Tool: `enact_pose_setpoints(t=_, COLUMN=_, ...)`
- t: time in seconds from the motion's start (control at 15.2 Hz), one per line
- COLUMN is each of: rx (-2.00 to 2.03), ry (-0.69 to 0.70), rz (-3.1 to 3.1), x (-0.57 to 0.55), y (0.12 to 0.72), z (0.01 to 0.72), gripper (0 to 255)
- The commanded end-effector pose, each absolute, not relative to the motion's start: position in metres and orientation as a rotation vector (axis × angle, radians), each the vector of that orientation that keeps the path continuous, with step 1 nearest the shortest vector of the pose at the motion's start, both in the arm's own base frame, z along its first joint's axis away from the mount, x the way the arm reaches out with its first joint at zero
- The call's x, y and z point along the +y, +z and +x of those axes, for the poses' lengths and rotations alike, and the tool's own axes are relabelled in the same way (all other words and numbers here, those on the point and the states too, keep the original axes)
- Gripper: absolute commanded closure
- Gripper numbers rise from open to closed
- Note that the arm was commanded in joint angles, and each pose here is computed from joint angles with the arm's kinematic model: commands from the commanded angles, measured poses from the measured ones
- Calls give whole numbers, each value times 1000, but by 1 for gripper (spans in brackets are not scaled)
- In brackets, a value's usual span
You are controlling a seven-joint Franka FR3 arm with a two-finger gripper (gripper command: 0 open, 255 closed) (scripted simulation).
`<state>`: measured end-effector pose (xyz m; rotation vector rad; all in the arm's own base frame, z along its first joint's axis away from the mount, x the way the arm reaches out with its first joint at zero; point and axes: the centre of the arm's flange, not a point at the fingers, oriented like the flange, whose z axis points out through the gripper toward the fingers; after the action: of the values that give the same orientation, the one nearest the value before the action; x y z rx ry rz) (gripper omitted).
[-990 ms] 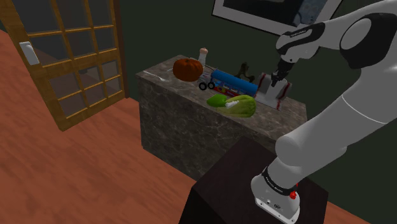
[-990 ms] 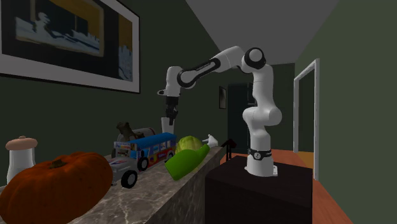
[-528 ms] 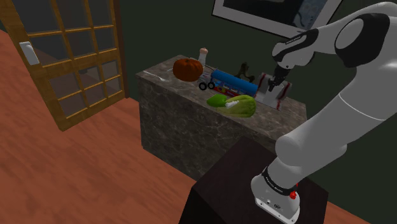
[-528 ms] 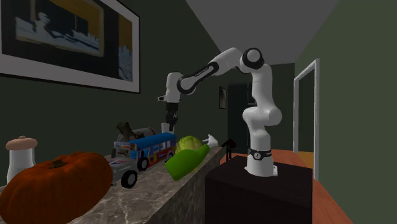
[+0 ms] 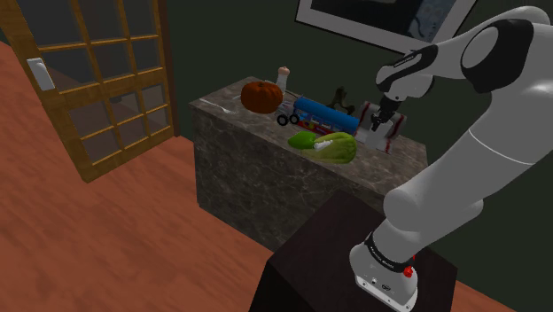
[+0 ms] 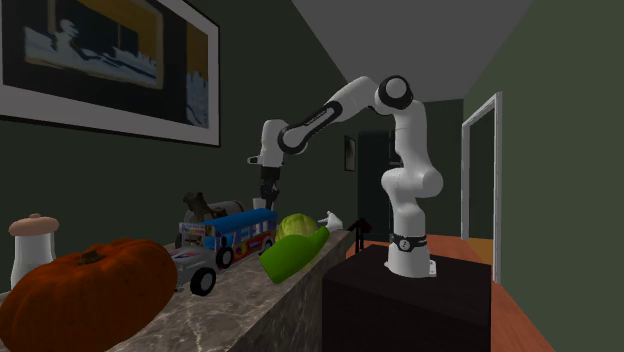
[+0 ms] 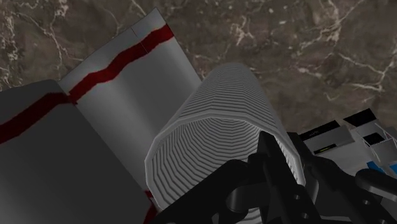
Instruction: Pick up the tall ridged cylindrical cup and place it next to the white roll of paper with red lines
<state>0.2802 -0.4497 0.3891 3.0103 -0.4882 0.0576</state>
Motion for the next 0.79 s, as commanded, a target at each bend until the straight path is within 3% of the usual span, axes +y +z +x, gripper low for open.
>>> enact_pose_setpoints(t=0.0, rx=-492, ry=46, rz=3014, x=-449, y=385, z=279, gripper=255)
enact_pose_setpoints(t=0.2, rx=-492, ry=46, rz=3014, x=-449, y=385, z=279, gripper=255)
enact_pose_setpoints(t=0.26, rx=-492, ry=46, rz=3014, x=-449, y=385, z=279, gripper=0)
enact_pose_setpoints(t=0.59, rx=-492, ry=46, rz=3014, x=-449, y=385, z=279, gripper=0)
enact_pose_setpoints(t=0.73, rx=-492, ry=46, rz=3014, x=-447, y=411, z=278, gripper=0)
